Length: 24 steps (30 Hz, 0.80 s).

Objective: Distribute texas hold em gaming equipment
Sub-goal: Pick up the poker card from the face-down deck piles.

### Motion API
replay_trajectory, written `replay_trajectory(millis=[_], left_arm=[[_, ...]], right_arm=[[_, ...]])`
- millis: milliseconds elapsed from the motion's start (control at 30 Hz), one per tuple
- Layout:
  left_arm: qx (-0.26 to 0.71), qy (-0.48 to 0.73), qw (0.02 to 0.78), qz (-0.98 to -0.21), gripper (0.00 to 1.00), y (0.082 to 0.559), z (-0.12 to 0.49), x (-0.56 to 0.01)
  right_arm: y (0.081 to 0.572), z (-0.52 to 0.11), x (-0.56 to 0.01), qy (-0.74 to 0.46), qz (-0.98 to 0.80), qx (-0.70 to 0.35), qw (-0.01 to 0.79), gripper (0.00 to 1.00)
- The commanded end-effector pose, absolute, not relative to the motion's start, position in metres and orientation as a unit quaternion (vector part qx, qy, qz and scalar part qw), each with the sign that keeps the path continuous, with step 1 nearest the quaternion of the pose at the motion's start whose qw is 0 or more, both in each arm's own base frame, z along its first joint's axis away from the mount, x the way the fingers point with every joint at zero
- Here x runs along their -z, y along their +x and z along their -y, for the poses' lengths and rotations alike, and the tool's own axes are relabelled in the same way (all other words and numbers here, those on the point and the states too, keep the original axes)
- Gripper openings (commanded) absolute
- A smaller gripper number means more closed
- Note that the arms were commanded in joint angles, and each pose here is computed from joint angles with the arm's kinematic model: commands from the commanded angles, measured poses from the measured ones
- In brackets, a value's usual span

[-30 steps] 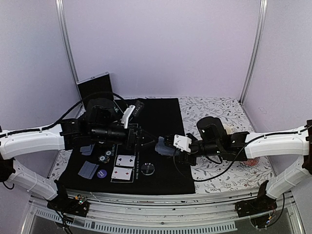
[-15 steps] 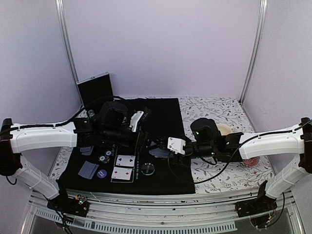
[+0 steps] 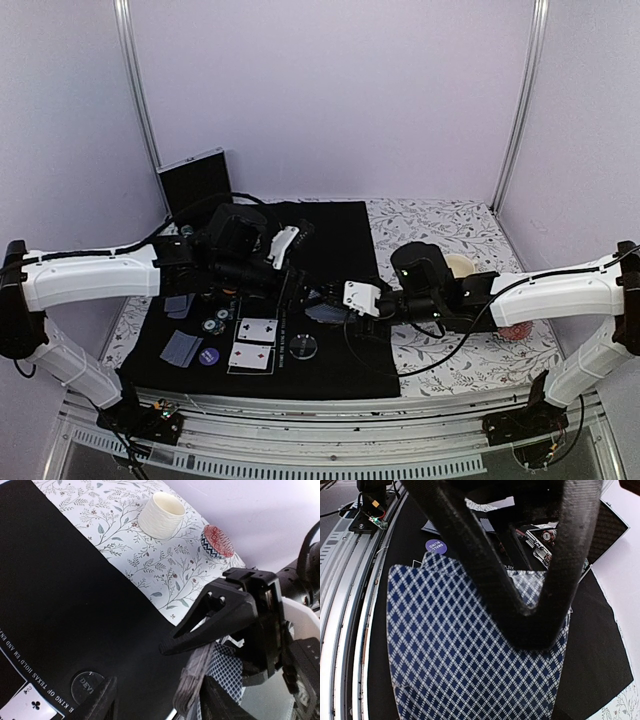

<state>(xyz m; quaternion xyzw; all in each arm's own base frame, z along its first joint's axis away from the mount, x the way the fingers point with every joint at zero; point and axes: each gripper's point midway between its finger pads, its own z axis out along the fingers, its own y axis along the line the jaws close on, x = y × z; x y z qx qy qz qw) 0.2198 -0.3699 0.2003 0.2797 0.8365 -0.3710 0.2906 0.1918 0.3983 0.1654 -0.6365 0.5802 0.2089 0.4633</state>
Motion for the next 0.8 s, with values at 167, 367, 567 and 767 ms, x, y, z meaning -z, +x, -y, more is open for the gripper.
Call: replay_trajectory(millis=[167,367,567,767], left_arm=[[0.330,0.284,0.298,-0.849,0.56,0.226,0.348,-0.195],[0.321,0.281,0.294,-0.855,0.58,0.226,0.343,-0.191],[0.346,0.287,0.285,-0.847,0.63,0.220,0.350,-0.199],[0.370,0.293,0.269,-0.840,0.62,0.210,0.352,-0.206]], right_arm=[[0.190,-0.400,-0.181,-0.626,-0.570,-0.216,0.486,0.51],[0.190,-0.398,-0.180,-0.625,-0.572,-0.215,0.486,0.51],[0.190,-0.398,-0.179,-0.625,-0.572,-0.215,0.486,0.51],[0.189,-0.397,-0.178,-0.625,-0.571,-0.214,0.487,0.51]])
